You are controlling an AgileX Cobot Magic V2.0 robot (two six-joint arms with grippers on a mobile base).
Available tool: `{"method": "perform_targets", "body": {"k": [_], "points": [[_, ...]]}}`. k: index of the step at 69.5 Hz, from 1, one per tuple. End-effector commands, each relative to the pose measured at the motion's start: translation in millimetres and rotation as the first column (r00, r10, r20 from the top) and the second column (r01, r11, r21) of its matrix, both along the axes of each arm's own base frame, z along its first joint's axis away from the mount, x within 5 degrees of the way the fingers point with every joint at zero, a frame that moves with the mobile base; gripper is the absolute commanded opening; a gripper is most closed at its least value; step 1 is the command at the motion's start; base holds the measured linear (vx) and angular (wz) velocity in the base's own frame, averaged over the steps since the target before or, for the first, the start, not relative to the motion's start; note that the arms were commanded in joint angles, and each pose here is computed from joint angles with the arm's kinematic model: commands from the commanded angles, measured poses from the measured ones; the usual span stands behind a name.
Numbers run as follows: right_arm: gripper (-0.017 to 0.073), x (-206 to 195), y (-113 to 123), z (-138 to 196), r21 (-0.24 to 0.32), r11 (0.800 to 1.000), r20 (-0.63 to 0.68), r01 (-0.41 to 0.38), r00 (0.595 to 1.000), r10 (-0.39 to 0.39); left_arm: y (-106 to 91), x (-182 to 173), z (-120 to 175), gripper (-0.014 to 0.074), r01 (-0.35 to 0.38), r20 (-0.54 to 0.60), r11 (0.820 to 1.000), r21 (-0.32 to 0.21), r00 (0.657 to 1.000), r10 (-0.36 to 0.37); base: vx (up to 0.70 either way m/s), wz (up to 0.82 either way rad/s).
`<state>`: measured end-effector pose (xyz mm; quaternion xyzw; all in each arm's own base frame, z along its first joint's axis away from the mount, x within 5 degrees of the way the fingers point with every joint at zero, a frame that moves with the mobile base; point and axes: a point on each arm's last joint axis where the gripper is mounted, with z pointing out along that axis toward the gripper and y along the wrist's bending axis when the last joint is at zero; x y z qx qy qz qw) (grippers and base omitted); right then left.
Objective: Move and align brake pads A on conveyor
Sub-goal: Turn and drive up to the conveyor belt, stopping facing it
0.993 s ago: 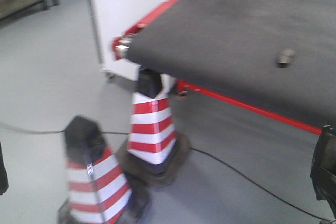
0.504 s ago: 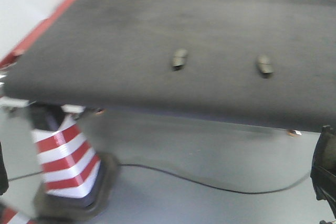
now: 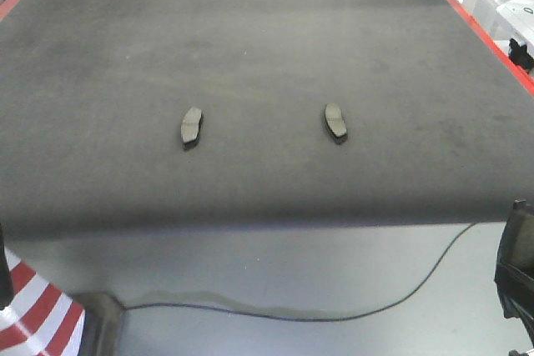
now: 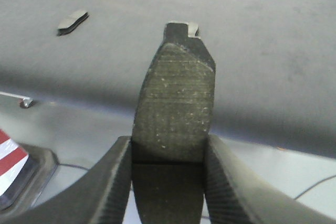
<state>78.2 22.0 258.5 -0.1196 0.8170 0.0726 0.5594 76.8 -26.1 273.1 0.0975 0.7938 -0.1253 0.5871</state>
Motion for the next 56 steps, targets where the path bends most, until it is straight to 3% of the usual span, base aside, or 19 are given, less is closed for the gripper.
{"method": "perform_targets", "body": {"k": [1,56], "points": [[-0.0003,3.4,0.4,18.7,0.025,1.0,0.118,0.002,0.993,-0.005,-2.4,1.2,17.6,0.0073,0.024,0.109,0.999,-0.04,0.994,-0.019,0.27,-0.03],[-0.0003,3.4,0.4,18.7,0.025,1.0,0.118,0.002,0.993,-0.005,-2.4,1.2,17.6,0.0073,0.024,0.109,0.999,-0.04,0.994,-0.019,0.25,0.02]]}}
